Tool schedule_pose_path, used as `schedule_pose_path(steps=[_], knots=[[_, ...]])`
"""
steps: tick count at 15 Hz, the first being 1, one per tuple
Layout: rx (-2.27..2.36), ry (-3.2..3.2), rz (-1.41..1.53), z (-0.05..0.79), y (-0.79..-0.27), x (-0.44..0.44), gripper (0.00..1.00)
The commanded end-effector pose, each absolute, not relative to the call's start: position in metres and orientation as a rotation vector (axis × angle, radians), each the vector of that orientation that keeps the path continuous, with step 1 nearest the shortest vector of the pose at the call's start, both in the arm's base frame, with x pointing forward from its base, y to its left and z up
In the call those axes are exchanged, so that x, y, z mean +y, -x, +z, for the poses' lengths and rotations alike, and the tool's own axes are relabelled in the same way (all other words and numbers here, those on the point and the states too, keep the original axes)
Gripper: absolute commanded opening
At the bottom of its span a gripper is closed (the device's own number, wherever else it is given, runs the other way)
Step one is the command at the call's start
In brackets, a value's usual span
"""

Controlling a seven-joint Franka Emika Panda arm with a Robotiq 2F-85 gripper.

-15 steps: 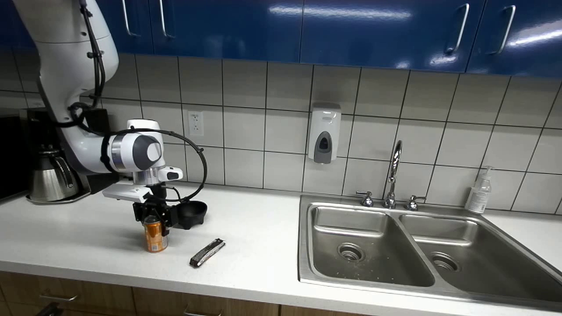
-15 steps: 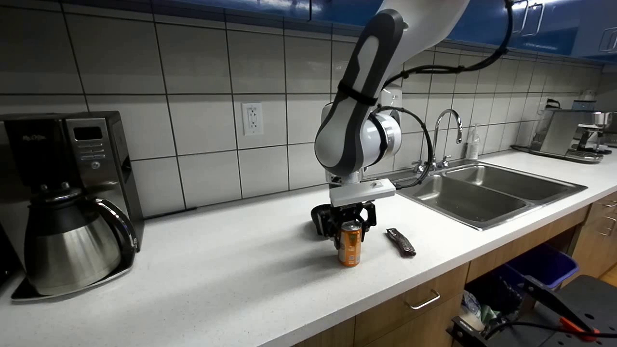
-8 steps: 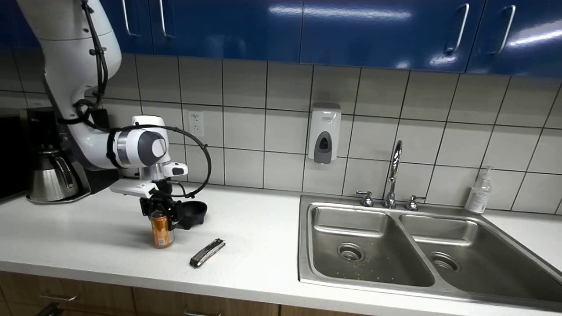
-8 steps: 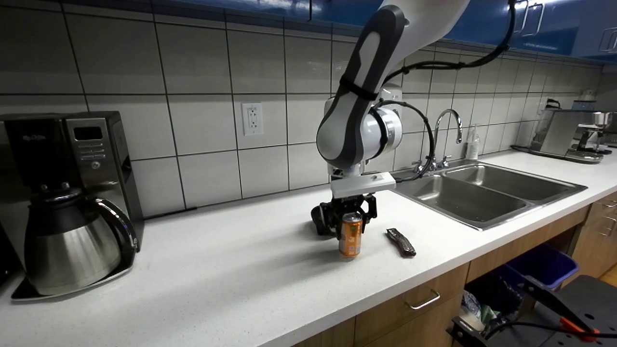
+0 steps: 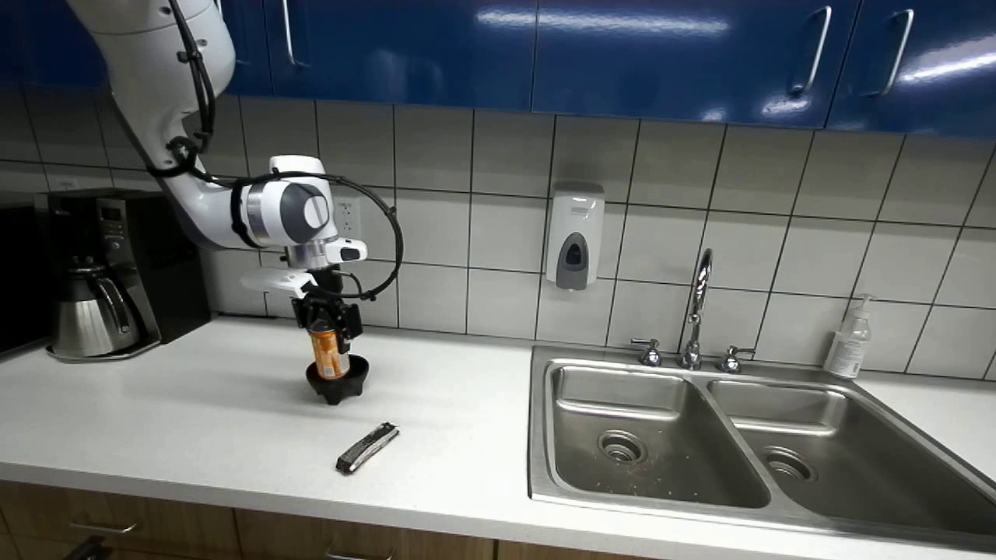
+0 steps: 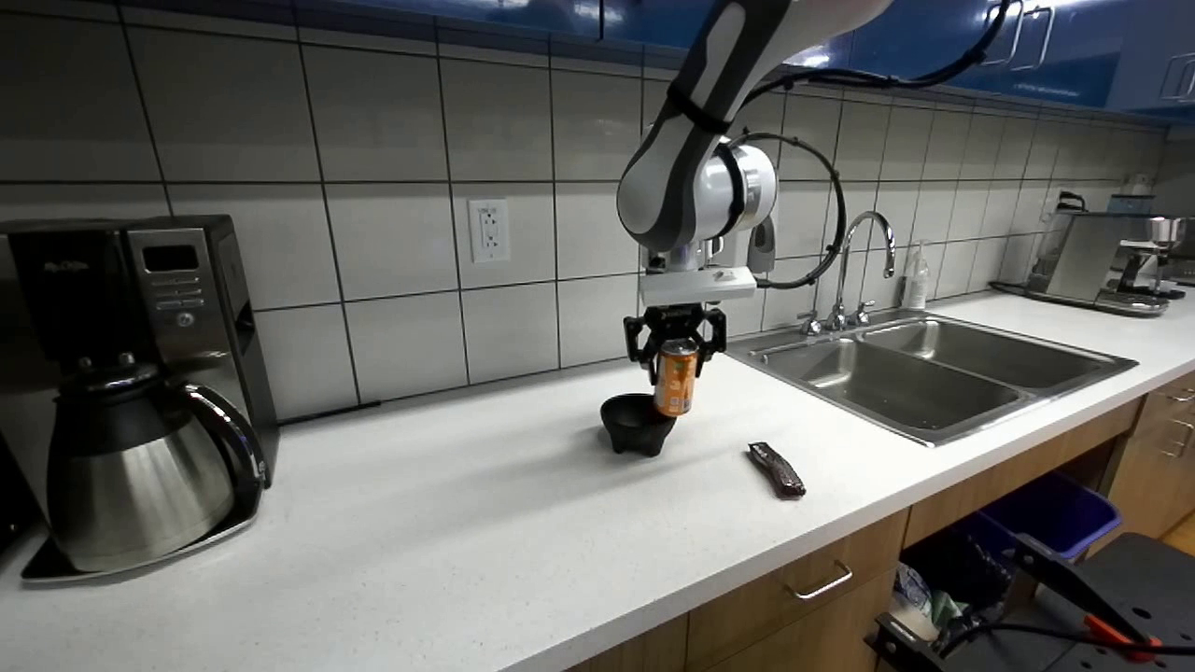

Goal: Put the can in the bowl

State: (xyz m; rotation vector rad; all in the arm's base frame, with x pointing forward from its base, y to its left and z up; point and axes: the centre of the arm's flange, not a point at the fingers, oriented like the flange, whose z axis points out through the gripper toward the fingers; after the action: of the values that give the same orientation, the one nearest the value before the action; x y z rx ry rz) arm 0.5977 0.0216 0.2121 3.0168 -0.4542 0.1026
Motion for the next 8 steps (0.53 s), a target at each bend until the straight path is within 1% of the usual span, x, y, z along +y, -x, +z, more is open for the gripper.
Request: schedule_pose_path(steps=[1,8], knots=[[-0.557,-2.991,0.101,0.232,-0.620,0.015,0.43],[-0.620,-2.972,0.088,0.203,-0.642,0.022,0.43]])
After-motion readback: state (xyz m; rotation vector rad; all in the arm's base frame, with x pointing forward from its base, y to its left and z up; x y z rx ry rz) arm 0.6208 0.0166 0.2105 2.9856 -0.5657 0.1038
